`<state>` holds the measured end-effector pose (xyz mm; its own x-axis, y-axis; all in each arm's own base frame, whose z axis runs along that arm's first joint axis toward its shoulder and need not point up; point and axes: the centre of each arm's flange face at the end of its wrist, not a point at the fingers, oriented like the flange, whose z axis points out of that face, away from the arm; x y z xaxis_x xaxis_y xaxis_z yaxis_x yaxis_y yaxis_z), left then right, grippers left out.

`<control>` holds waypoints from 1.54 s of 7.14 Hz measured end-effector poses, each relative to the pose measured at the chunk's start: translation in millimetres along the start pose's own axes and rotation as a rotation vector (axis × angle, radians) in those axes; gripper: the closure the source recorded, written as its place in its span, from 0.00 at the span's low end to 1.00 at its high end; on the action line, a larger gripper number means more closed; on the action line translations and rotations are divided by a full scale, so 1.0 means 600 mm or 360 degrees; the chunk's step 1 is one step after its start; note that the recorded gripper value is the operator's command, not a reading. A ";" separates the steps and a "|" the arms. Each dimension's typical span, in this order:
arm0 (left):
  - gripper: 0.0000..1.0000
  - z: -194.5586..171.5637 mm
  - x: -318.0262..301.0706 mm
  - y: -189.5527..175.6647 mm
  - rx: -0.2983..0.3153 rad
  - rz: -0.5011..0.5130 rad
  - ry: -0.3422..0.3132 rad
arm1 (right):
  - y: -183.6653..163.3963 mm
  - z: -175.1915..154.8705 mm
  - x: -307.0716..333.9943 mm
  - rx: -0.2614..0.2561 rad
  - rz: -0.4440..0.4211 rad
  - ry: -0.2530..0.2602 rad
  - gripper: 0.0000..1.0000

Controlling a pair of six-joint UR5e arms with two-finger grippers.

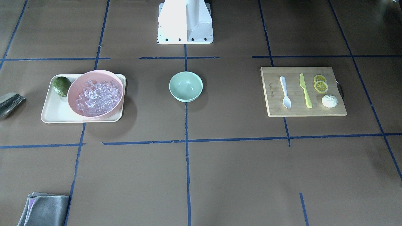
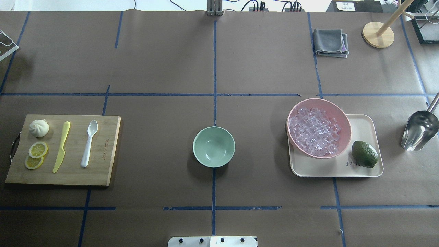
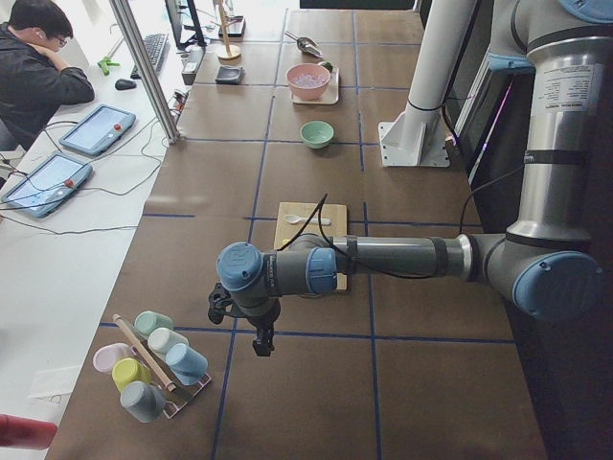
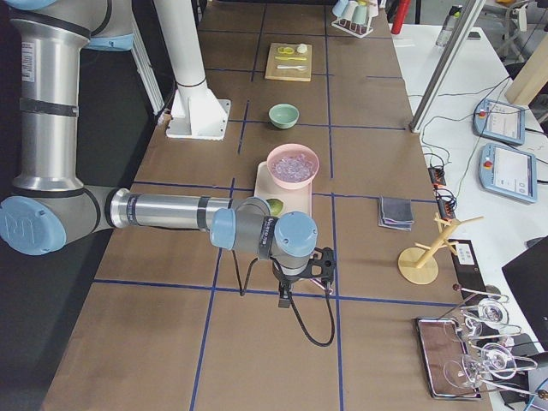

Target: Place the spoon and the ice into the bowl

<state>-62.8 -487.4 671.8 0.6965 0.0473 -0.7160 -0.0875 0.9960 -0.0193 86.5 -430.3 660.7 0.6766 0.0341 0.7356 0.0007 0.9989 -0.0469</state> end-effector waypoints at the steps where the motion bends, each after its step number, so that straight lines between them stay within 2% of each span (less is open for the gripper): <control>1: 0.00 0.000 0.000 0.000 0.0000 0.0000 0.0000 | 0.000 -0.004 0.000 0.0008 0.0000 0.0000 0.00; 7: 0.00 -0.009 0.008 -0.005 0.0017 0.0028 -0.0005 | -0.001 -0.016 -0.004 0.0032 -0.0001 -0.0001 0.00; 11: 0.00 -0.060 0.060 -0.050 0.0109 0.0111 -0.0013 | -0.008 -0.030 -0.015 0.0062 -0.0022 -0.0011 0.00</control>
<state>-61.0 -518.4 621.4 0.6964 0.1169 -0.7081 -0.0870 0.9931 0.0784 93.8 -436.1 642.2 0.6715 0.0206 0.7407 -0.0189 0.9998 -0.0107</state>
